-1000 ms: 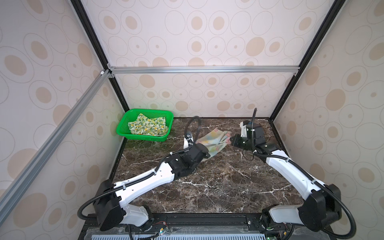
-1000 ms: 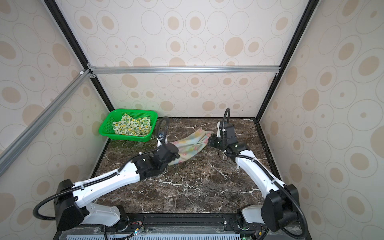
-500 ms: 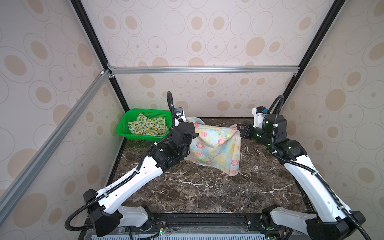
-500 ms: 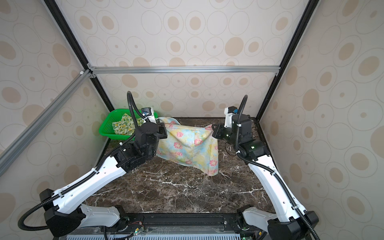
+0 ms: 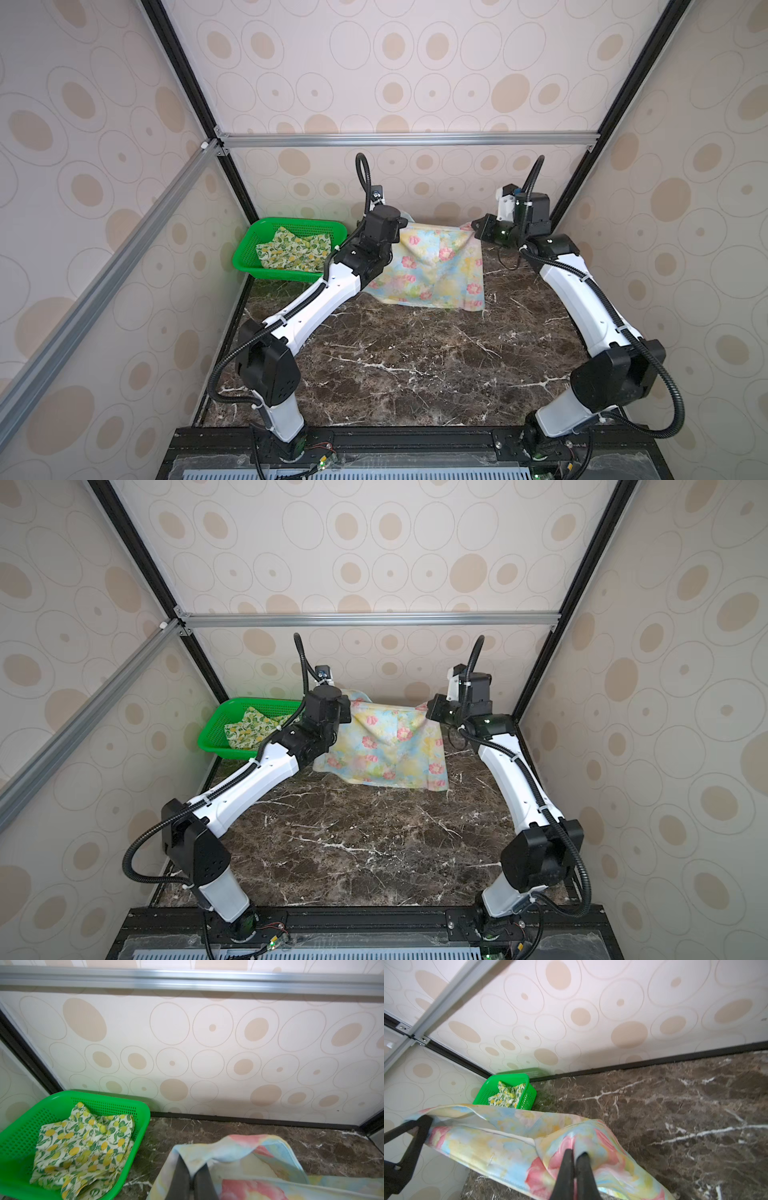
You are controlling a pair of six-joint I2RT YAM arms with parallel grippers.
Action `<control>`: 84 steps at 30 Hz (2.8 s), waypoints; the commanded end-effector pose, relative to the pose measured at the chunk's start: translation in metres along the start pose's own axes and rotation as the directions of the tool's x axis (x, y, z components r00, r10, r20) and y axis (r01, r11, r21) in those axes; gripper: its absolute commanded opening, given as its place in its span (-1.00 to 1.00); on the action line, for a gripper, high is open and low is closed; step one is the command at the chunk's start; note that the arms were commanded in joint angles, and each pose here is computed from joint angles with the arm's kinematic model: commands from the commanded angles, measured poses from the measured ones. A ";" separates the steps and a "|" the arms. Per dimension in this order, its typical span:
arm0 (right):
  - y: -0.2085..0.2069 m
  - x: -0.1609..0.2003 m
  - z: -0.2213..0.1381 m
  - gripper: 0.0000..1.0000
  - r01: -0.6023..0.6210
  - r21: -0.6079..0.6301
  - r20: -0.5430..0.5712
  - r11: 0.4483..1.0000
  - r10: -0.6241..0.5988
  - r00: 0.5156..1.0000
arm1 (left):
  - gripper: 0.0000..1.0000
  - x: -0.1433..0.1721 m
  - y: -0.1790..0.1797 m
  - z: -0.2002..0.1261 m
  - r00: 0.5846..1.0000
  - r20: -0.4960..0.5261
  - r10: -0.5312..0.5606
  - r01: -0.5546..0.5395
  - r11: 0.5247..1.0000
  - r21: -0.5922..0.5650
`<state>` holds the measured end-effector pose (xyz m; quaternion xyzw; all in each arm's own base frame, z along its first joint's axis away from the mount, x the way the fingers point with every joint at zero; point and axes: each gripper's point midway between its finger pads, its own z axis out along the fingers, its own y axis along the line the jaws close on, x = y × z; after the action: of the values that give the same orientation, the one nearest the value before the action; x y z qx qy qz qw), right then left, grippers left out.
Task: Fold and stack skirts
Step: Flatten out the skirt at the center of the table.
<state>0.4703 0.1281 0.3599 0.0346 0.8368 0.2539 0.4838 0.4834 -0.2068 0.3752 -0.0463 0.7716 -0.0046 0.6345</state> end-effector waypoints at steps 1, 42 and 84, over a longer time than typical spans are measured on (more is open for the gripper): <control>0.004 -0.044 -0.034 -1.00 0.074 0.025 0.130 0.997 -0.077 0.988 | -1.00 -0.073 0.025 -0.019 0.980 0.178 -0.093 0.098 0.995 -0.018; -0.051 0.344 -0.036 0.24 0.151 0.214 -0.497 0.965 -0.026 0.867 | 0.27 0.325 0.042 -0.116 0.817 -0.559 0.144 -0.056 0.984 0.171; -0.036 0.362 0.016 -0.95 0.633 0.345 -0.594 0.692 -0.361 0.719 | -1.00 0.326 0.054 -0.101 0.838 -0.523 0.157 -0.133 0.988 0.083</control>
<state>0.2986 0.2243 0.0429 -0.1436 0.9437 -0.1047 0.2789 0.3202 -0.1919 0.0647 0.0436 0.9200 0.0009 0.3894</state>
